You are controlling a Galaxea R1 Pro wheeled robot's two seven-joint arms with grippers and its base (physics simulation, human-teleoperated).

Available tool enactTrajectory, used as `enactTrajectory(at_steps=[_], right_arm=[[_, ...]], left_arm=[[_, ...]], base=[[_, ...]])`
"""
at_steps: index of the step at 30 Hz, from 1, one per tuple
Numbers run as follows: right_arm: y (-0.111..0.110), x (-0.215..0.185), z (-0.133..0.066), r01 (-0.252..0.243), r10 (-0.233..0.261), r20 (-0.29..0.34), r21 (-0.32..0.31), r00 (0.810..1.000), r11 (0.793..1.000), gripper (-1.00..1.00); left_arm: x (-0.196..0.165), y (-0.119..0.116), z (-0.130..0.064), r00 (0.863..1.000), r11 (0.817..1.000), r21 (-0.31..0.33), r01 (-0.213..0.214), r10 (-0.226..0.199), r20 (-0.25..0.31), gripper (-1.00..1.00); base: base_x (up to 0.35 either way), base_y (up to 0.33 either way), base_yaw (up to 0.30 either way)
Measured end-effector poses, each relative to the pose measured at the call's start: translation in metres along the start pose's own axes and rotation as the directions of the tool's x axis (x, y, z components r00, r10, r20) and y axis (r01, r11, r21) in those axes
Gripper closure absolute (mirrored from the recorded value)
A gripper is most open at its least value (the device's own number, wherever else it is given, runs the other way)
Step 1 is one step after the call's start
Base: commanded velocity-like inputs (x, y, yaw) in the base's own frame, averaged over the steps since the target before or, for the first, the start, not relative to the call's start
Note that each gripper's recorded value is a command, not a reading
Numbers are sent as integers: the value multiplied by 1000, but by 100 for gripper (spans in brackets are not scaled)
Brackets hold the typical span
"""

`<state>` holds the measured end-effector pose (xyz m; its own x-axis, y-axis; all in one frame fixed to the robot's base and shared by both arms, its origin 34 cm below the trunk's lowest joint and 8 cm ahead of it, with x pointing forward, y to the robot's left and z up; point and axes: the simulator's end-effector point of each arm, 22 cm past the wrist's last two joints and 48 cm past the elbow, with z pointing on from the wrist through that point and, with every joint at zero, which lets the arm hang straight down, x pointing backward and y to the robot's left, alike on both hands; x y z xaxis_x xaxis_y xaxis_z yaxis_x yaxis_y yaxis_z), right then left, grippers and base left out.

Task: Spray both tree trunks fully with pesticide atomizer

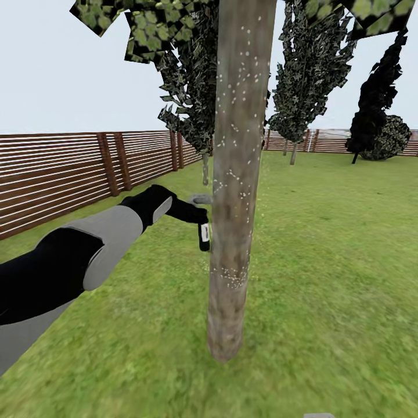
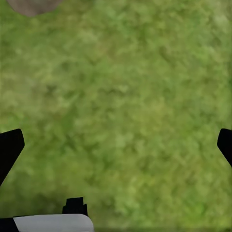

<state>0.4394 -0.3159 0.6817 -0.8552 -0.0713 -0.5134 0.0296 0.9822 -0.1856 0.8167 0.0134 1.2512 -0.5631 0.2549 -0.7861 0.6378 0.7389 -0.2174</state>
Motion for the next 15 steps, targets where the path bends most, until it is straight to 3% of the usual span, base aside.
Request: enactTrajectory(at_steps=[6, 8, 9, 10, 12, 13, 15], right_arm=[[0, 0, 0, 0, 0, 1, 0, 1000, 1000, -100], [0, 0, 0, 0, 0, 0, 0, 1000, 1000, -100], [0, 0, 0, 0, 0, 0, -1, 1000, 1000, -100], [0, 0, 0, 0, 0, 1, 0, 1000, 1000, -100], [0, 0, 0, 0, 0, 1, 0, 1000, 1000, -100], [0, 0, 0, 0, 0, 1, 0, 1000, 1000, -100], [0, 0, 0, 0, 0, 0, 0, 1000, 1000, -100]], left_arm=[[-4, 5, 0, 1000, 1000, -22, 14, -13, 17, 100], [-6, -9, 0, 1000, 999, 42, 12, -13, 24, 100], [-8, -37, -3, 999, 986, 166, 11, -17, 35, 100], [-10, -51, -7, 999, 973, 230, -8, -3, 47, 100], [-11, -66, -10, 998, 955, 296, -31, 15, 56, 100], [-12, -77, -14, 998, 937, 347, -38, 18, 63, 100], [-11, -85, -17, 998, 924, 380, -48, 25, 64, 100]], base=[[0, 0, 0], [0, 0, 0], [0, 0, 0], [0, 0, 0], [0, 0, 0], [0, 0, 0], [0, 0, 0]])
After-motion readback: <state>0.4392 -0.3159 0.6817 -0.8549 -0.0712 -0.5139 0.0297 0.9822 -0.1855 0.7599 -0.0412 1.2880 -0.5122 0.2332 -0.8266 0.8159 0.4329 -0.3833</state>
